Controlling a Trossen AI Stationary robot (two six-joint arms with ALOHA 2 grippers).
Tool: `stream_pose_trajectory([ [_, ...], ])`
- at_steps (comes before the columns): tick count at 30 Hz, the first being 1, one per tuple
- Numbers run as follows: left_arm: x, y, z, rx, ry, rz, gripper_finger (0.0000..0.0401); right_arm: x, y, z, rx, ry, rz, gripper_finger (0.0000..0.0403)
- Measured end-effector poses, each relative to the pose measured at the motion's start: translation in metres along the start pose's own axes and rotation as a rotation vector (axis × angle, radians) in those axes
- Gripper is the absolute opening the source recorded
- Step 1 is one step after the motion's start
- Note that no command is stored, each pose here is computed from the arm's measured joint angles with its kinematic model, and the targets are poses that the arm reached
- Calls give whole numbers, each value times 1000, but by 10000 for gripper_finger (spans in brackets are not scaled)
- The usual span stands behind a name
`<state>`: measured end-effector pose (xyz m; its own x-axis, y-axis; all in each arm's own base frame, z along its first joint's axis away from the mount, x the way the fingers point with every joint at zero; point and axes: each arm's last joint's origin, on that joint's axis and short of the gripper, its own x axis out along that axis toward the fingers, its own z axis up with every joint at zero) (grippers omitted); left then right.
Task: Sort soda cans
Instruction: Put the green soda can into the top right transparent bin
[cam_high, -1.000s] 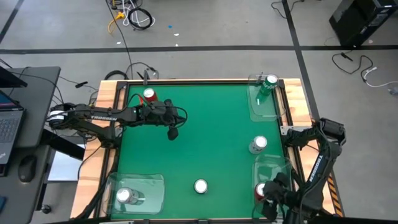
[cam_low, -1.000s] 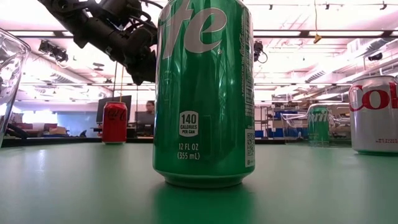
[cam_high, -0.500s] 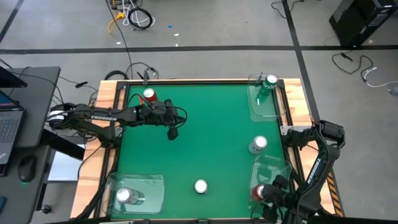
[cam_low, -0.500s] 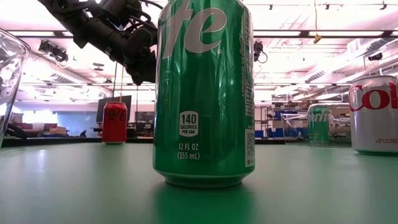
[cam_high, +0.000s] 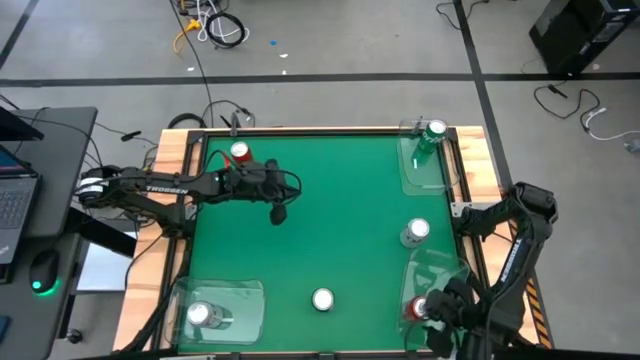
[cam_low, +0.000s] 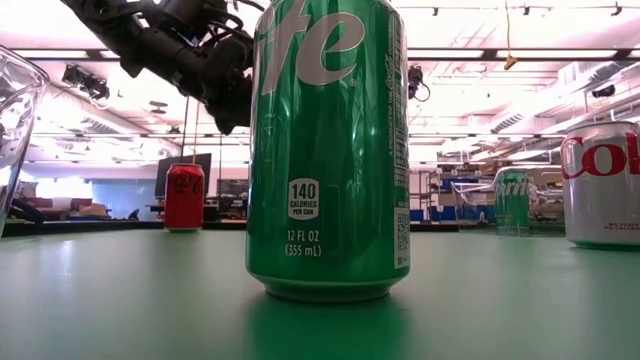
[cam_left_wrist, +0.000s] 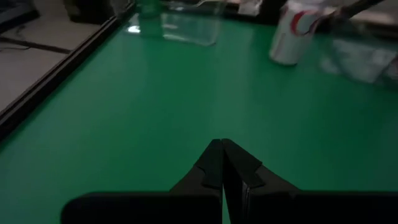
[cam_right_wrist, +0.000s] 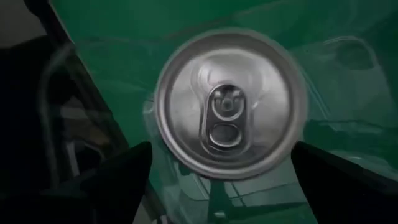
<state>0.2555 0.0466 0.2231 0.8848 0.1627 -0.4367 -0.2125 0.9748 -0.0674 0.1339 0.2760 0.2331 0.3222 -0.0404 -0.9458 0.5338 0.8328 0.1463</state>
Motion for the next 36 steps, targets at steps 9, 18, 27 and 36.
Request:
stream_pose_trajectory([
  [9,0,-3,3,-4,-26,-95,2,-35,-13,27,-10,-52,10,373],
  [18,0,-3,3,47,-33,-89,2,-19,8,90,-205,-260,98,366],
  [27,0,-6,5,84,-56,-94,2,30,46,162,-377,-411,264,352],
  [36,0,-9,6,104,-63,-104,2,64,64,194,-396,-518,366,369],
])
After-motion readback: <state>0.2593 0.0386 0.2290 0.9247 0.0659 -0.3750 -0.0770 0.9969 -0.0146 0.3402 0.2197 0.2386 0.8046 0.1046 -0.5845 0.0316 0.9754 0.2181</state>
